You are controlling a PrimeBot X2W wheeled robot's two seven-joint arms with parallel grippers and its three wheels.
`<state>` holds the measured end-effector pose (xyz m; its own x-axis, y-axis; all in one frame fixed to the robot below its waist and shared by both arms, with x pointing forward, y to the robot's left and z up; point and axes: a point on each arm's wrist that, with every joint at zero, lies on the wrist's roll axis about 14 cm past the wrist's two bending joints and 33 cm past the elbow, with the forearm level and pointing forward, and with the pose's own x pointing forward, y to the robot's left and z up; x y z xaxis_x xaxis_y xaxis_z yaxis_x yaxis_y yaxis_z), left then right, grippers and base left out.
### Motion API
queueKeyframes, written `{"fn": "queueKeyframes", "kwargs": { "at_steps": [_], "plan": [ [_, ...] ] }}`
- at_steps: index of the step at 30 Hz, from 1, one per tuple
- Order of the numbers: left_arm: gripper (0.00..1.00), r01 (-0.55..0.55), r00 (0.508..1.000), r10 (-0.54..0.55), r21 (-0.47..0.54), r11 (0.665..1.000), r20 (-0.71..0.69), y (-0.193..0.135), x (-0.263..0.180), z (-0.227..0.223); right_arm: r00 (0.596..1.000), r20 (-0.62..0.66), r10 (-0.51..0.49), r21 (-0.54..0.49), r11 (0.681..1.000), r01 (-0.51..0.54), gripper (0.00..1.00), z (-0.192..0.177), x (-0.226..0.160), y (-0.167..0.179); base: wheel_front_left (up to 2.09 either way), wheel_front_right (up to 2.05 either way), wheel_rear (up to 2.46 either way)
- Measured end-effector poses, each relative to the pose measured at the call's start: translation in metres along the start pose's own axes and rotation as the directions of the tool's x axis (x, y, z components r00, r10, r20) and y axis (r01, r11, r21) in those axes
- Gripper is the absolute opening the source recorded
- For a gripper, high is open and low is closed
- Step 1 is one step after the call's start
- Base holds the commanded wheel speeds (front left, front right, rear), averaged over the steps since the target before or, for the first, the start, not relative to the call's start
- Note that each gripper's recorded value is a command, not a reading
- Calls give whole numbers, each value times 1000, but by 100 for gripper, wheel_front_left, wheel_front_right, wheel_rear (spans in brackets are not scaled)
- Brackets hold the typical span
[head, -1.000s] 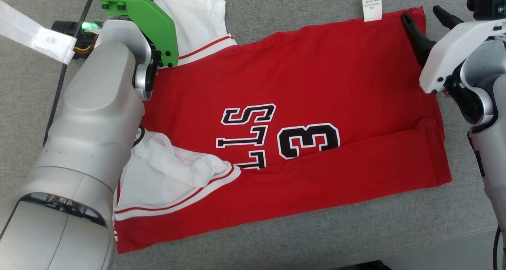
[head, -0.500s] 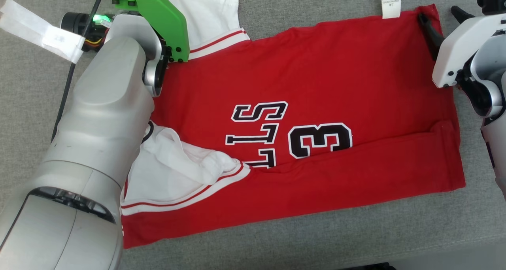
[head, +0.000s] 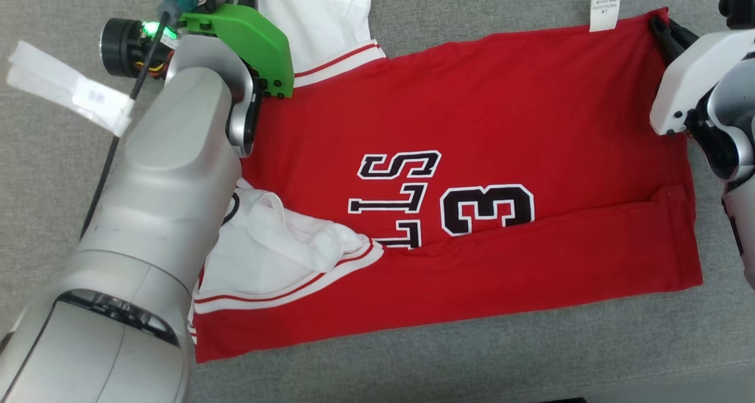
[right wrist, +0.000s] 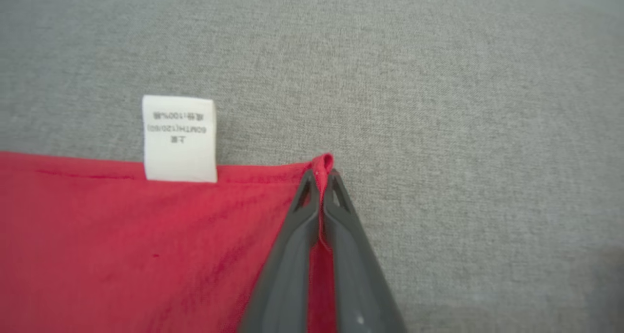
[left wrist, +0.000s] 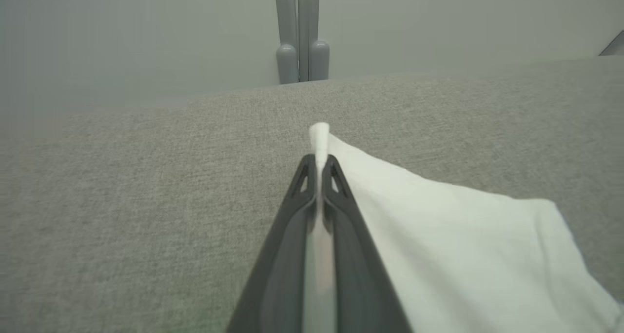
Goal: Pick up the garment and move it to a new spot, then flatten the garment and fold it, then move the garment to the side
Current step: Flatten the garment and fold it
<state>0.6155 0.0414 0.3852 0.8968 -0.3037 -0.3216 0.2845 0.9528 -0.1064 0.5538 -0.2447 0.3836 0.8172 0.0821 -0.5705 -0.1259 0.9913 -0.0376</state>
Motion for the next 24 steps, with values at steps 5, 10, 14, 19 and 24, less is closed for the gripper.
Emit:
{"fn": "queueKeyframes", "kwargs": {
  "at_steps": [5, 10, 14, 19, 24],
  "plan": [
    [0, 25, 993, -21, -32, 999, 113, -12, -15, 24, 996, 82, -19, 55, 998, 14, 0, 8, -8, -6, 0, 0, 0],
    [0, 13, 976, -1, -55, 998, 220, -8, -41, 44, 988, 152, -31, 116, 993, 13, 0, 13, -15, -3, 0, 0, 0],
    [0, 10, 963, 7, -63, 998, 269, -6, -63, 52, 987, 159, -35, 122, 992, 16, 0, 8, -23, -1, 0, 0, 0],
    [0, 7, 949, 19, -81, 997, 315, -4, -93, 57, 986, 167, -28, 111, 994, 10, 0, 0, -35, 5, 0, 0, 0],
    [0, 3, 938, 43, -132, 991, 345, -2, -129, 53, 982, 190, -12, 82, 997, -3, 0, -2, -49, 12, 0, 0, 0]
  ]
}}
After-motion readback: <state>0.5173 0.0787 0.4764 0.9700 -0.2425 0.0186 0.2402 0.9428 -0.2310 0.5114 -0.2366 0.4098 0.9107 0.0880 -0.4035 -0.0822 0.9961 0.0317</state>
